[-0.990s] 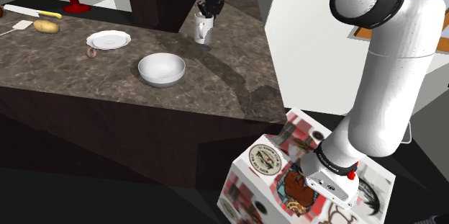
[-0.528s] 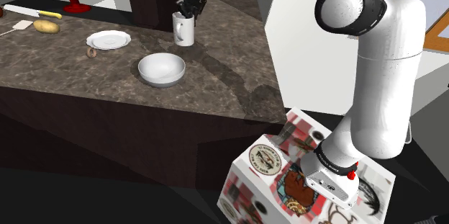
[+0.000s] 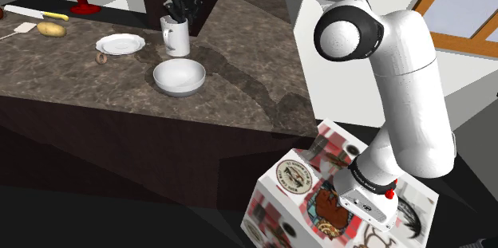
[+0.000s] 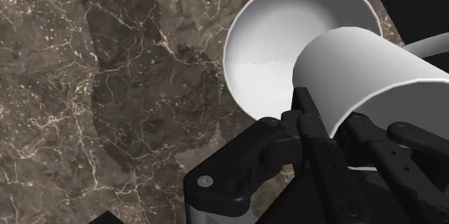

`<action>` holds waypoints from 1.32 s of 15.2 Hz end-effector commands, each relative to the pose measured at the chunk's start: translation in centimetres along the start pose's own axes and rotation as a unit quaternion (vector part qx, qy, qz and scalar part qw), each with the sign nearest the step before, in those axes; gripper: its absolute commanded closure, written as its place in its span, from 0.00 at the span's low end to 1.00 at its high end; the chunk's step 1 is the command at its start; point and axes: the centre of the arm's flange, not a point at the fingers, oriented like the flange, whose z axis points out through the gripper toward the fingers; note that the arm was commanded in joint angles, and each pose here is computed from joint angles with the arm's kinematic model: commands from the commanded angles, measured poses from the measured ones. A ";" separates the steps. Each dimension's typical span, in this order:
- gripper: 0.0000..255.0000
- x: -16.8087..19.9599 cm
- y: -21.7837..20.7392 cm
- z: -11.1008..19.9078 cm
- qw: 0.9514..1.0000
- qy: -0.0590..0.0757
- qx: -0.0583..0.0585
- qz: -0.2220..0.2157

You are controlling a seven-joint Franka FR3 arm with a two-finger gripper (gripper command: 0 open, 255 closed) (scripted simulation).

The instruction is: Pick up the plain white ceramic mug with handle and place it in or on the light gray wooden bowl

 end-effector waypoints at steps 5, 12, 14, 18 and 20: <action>1.00 0.2 -0.9 3.0 1.000 0.001 0.000 0.001; 1.00 0.3 -0.8 6.7 1.000 0.001 0.000 0.001; 1.00 0.4 -0.8 7.7 1.000 0.001 0.000 0.001; 1.00 0.5 -0.8 9.2 1.000 0.001 0.000 0.001; 1.00 0.5 -0.8 9.2 1.000 0.001 0.000 0.001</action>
